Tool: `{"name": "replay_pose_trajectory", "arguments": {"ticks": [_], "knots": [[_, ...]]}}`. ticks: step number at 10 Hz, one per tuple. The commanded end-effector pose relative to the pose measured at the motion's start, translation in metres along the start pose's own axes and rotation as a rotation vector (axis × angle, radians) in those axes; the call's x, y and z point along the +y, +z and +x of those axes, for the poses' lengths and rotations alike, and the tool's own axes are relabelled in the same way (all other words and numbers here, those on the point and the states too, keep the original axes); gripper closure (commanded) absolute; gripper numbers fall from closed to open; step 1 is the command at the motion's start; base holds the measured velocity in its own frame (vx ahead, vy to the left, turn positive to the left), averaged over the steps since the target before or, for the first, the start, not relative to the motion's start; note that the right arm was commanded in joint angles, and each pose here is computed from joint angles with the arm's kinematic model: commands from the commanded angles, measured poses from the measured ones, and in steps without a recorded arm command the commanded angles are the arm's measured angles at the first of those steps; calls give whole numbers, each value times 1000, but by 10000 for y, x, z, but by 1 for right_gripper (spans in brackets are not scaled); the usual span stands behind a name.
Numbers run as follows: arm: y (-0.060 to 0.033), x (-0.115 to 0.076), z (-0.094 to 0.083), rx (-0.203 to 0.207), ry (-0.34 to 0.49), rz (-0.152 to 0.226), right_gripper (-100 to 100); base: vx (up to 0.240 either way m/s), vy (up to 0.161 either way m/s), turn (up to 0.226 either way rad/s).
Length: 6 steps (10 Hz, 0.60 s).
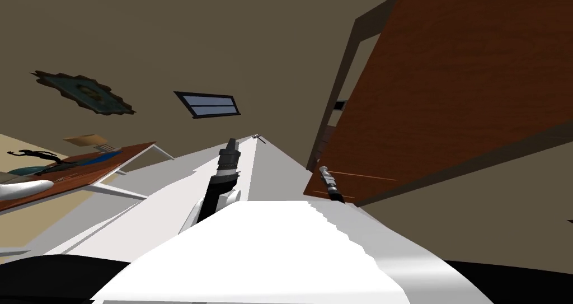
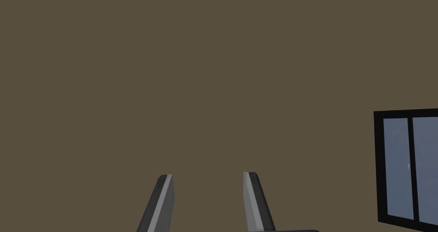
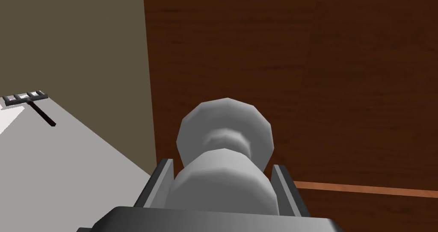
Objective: Pull the door open
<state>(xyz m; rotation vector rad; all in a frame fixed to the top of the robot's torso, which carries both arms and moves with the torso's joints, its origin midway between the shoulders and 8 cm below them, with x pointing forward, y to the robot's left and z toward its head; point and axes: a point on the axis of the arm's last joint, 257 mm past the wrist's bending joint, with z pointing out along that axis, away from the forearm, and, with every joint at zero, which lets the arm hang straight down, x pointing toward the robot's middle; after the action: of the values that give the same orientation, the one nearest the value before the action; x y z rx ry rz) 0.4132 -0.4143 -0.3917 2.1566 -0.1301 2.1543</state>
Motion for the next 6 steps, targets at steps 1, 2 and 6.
{"name": "replay_pose_trajectory", "arguments": {"ticks": [1,2,6], "knots": [[-37,-49,2,2,3,28,100,-195,-49,54],[-55,-68,0,1,4,42,100,-204,-49,56],[-185,-79,-9,2,0,88,100,-165,-37,72]]}}
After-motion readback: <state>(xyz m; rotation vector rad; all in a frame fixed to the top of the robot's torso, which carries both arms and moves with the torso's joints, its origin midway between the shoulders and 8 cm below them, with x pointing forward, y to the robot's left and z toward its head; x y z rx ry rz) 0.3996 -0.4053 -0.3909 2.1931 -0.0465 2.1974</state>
